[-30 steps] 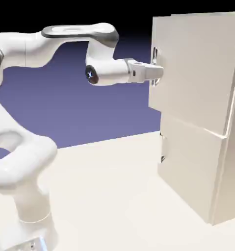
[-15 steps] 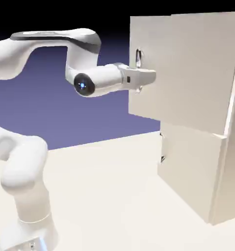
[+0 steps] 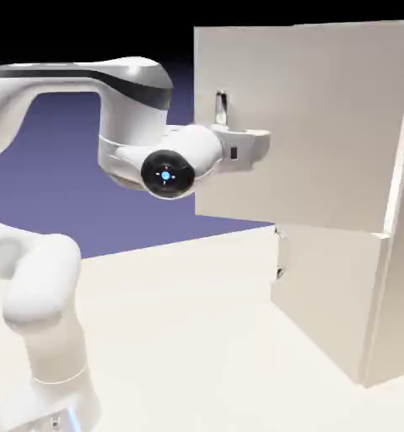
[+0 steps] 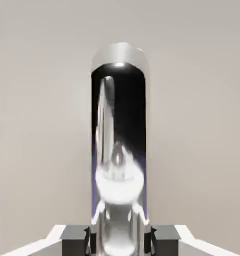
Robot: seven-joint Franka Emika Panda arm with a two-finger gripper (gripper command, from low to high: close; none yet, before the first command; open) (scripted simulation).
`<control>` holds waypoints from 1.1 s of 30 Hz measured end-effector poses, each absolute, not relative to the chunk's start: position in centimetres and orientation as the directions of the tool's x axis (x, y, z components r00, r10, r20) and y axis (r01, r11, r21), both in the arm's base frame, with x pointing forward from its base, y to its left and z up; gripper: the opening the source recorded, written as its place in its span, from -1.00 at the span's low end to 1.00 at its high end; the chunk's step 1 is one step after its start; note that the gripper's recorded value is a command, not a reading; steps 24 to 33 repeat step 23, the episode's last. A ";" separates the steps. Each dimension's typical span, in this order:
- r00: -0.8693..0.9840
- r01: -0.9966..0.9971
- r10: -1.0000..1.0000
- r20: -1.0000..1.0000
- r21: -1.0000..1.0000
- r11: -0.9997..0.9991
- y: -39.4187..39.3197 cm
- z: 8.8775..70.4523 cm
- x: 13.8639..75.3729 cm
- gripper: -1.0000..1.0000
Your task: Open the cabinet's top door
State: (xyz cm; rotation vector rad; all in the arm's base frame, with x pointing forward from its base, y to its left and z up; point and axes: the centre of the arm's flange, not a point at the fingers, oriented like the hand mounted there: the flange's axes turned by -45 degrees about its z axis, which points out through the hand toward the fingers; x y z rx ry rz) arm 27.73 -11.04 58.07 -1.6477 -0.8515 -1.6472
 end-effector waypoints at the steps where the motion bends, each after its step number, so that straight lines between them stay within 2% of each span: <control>1: 0.000 0.831 0.000 1.000 0.000 -0.557 -12.0 58.1 27.6 -1.00; 21: 0.000 0.995 0.000 1.000 0.000 -0.103 -28.8 58.1 28.9 -1.00; 33: 0.000 0.997 0.000 1.000 0.000 -0.077 -29.6 58.1 29.2 -1.00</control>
